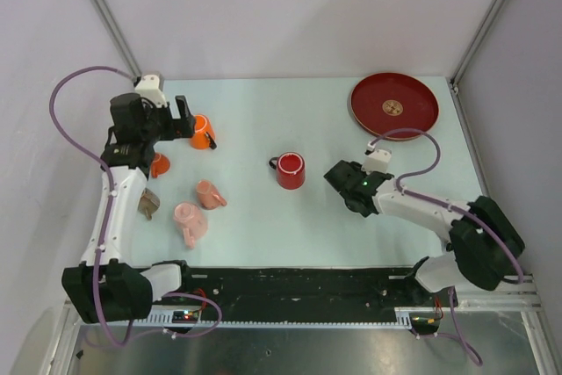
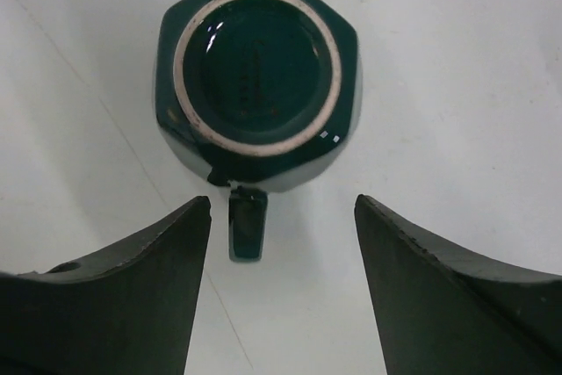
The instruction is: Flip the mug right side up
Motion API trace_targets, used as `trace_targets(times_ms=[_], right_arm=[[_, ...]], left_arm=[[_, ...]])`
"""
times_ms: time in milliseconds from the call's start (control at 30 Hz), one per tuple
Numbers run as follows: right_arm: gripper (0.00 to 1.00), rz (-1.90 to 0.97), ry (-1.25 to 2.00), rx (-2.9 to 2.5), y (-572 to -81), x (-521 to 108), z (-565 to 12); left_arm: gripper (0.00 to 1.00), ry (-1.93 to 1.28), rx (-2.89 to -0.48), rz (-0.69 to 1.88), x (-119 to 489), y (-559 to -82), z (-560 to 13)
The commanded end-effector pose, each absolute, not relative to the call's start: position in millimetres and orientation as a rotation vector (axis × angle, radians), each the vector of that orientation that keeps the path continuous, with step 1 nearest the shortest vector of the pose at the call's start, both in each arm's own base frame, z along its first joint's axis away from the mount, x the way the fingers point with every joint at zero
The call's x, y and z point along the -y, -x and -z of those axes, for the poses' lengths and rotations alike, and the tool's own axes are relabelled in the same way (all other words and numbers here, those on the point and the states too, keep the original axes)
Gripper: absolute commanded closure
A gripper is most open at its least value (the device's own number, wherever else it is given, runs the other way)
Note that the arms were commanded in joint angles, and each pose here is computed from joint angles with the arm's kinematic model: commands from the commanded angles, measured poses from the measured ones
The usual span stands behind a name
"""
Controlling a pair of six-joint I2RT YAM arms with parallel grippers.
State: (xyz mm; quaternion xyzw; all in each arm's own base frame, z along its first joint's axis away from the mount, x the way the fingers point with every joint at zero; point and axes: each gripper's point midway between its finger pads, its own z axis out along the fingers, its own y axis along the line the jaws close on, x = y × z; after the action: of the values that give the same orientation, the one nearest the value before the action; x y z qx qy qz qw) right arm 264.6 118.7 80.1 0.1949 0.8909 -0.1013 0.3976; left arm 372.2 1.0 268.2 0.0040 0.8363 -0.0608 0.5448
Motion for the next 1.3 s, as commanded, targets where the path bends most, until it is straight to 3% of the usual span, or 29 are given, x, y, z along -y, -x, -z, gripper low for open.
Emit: trace_targets(times_ms=[0,167,333,400,467,600,733,800,867,1000,1167,1267], right_arm=[[0.30,0.278,-0.572,-2.181,-285,-118,-70],[0.48,0.302,-0.568,-2.218,-295,-114,-51],[0.89,0.267,-0.559,-2.242,-306,-113,-47],[0.97,0.235,-0.549,-2.254,-308,-113,-52],[0.99,0.152,-0.540,-2.282,-311,-118,-59],[1.00,-0.272,-0.491,-2.344,-312,-148,-100],[1.00,-0.742,-0.419,-2.268,-305,-176,-178],[1.00,-0.909,-0.373,-2.234,-295,-187,-216],[1.00,-1.079,-0.316,-2.196,-285,-201,-252],[1.00,-1.411,-0.190,-2.076,-267,-225,-326],[1.00,-1.633,-0.064,-1.962,-252,-239,-392],[1.00,-1.630,-0.038,-1.950,-258,-238,-409]], left_arm=[[0.02,0.015,-2.014,0.230,13,-365,-274],[0.03,-0.014,-2.023,0.276,24,-360,-273],[0.04,-0.099,-2.032,0.322,39,-349,-272],[0.04,-0.155,-2.042,0.337,46,-343,-269],[0.04,-0.256,-2.048,0.349,54,-333,-268],[0.05,-0.589,-1.961,0.207,54,-310,-280],[0.05,-0.938,-1.706,0.008,57,-299,-320],[0.11,-1.078,-1.580,-0.039,70,-304,-342],[0.18,-1.211,-1.462,-0.100,92,-313,-362],[0.19,-1.432,-1.204,-0.038,167,-309,-389],[0.19,-1.612,-0.857,-0.078,216,-309,-425],[0.17,-1.545,-0.832,-0.206,209,-347,-470]])
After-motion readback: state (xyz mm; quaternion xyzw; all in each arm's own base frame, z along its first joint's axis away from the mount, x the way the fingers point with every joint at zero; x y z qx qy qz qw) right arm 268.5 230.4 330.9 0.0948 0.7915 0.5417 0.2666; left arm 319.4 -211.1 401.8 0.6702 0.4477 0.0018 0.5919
